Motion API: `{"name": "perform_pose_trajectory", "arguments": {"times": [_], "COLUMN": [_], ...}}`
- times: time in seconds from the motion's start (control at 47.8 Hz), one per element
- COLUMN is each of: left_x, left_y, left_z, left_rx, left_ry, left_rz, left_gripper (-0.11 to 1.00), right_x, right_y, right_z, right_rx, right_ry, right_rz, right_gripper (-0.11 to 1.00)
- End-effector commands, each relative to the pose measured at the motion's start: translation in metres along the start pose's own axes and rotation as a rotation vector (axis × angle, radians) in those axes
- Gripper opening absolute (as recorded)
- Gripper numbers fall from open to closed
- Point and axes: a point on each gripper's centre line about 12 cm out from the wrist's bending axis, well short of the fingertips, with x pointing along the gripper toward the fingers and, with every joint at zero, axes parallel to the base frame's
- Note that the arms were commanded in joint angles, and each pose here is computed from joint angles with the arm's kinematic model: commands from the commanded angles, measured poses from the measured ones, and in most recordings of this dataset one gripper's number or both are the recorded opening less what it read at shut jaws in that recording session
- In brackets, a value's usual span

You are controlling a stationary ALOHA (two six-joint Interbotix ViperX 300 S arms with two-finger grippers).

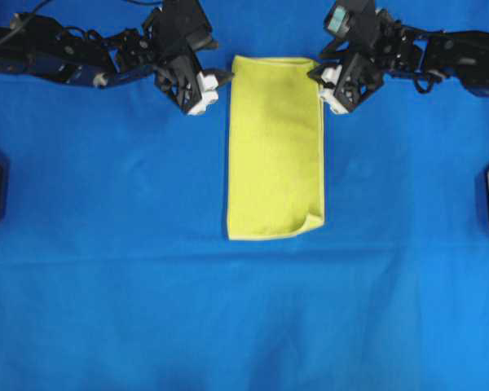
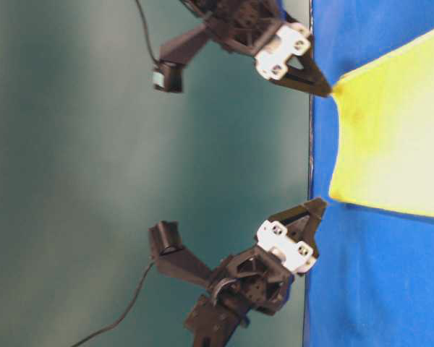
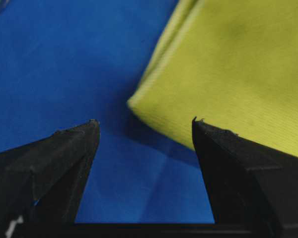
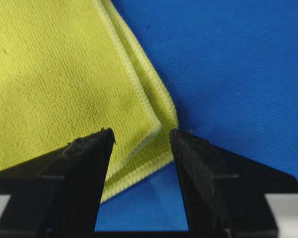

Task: Fold the yellow towel.
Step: 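Pinch the top corners with both grippers and lift them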

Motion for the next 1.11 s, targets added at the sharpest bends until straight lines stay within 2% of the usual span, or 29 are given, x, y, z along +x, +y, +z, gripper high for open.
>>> {"name": "perform_pose_trajectory", "arguments": {"times": [0.0,0.168,0.272,0.524,0.607,0.733,0.775,0.859,1.089], "left_x": [0.006,0.019,0.026,0.037,0.037,0.037,0.038,0.038,0.037], "left_y": [0.010,0.016,0.016,0.015,0.015,0.015,0.015,0.015,0.013], "left_z": [0.011,0.005,0.003,-0.007,-0.010,-0.009,-0.008,-0.006,-0.002], "left_rx": [-0.012,-0.017,-0.017,-0.005,0.000,0.001,0.003,0.003,0.007], "left_ry": [-0.035,-0.017,-0.011,0.029,0.043,0.035,0.030,0.024,0.020], "left_rz": [0.022,0.033,0.032,0.029,0.028,0.028,0.029,0.029,0.025], "left_gripper": [0.72,0.72,0.68,0.41,0.31,0.16,0.10,0.04,0.03], "right_x": [0.004,0.013,0.013,0.017,0.018,0.020,0.020,0.020,0.019], "right_y": [-0.002,-0.016,-0.023,-0.028,-0.028,-0.028,-0.027,-0.027,-0.027], "right_z": [0.008,0.000,-0.003,-0.009,-0.012,-0.015,-0.016,-0.019,-0.013], "right_rx": [0.011,0.036,0.047,0.048,0.047,0.050,0.051,0.057,0.076], "right_ry": [-0.027,0.001,0.009,0.025,0.035,0.038,0.035,0.034,0.005], "right_rz": [0.000,-0.025,-0.038,-0.046,-0.046,-0.044,-0.041,-0.038,-0.035], "right_gripper": [0.55,0.55,0.55,0.53,0.44,0.12,0.05,0.05,0.05]}}
